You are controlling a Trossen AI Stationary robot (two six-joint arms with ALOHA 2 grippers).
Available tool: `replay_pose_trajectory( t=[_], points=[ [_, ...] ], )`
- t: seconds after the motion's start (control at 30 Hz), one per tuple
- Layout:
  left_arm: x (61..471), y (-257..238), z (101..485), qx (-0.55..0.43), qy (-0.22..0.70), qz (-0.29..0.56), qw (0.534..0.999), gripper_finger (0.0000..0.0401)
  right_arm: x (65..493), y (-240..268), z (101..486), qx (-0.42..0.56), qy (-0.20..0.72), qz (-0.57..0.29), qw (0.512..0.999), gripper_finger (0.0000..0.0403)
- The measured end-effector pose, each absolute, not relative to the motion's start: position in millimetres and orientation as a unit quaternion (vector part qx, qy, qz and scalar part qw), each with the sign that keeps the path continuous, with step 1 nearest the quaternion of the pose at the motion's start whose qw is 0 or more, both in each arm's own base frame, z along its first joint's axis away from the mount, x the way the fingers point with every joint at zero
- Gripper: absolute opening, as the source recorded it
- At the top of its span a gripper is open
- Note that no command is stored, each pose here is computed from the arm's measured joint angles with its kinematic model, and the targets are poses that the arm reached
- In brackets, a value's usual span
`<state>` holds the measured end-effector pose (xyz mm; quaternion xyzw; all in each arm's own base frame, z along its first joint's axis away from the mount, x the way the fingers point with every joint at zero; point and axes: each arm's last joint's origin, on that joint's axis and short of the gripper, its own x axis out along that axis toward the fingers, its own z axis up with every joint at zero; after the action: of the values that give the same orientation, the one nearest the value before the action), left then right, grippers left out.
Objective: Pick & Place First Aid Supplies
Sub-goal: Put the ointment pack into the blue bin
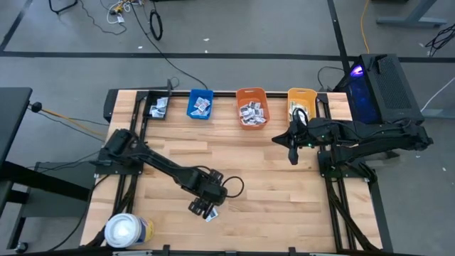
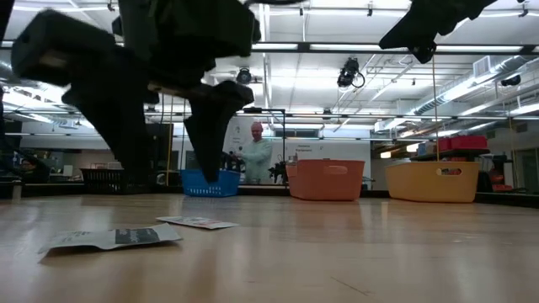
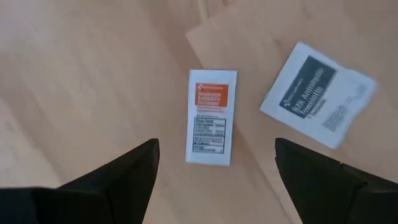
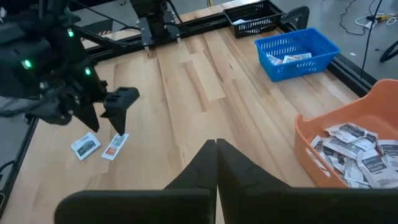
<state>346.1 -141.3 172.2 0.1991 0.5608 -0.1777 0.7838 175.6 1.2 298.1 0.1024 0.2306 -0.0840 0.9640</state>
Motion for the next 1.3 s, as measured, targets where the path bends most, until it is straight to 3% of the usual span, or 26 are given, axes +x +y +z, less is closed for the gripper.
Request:
replay_pose_trajectory(
  t=[0.9,1.3],
  points=[
    [360.0,-137.7,137.0,0.191,0.579,-0.196,0.768,0.0316,174.2,1.2,295.6,0.101,0.245,-0.086,0.960,0.0005],
    [359.3,-137.4,135.6,0.185,0.583,-0.204,0.765,0.0205,174.2,1.1,295.7,0.108,0.244,-0.087,0.960,0.0005]
  ],
)
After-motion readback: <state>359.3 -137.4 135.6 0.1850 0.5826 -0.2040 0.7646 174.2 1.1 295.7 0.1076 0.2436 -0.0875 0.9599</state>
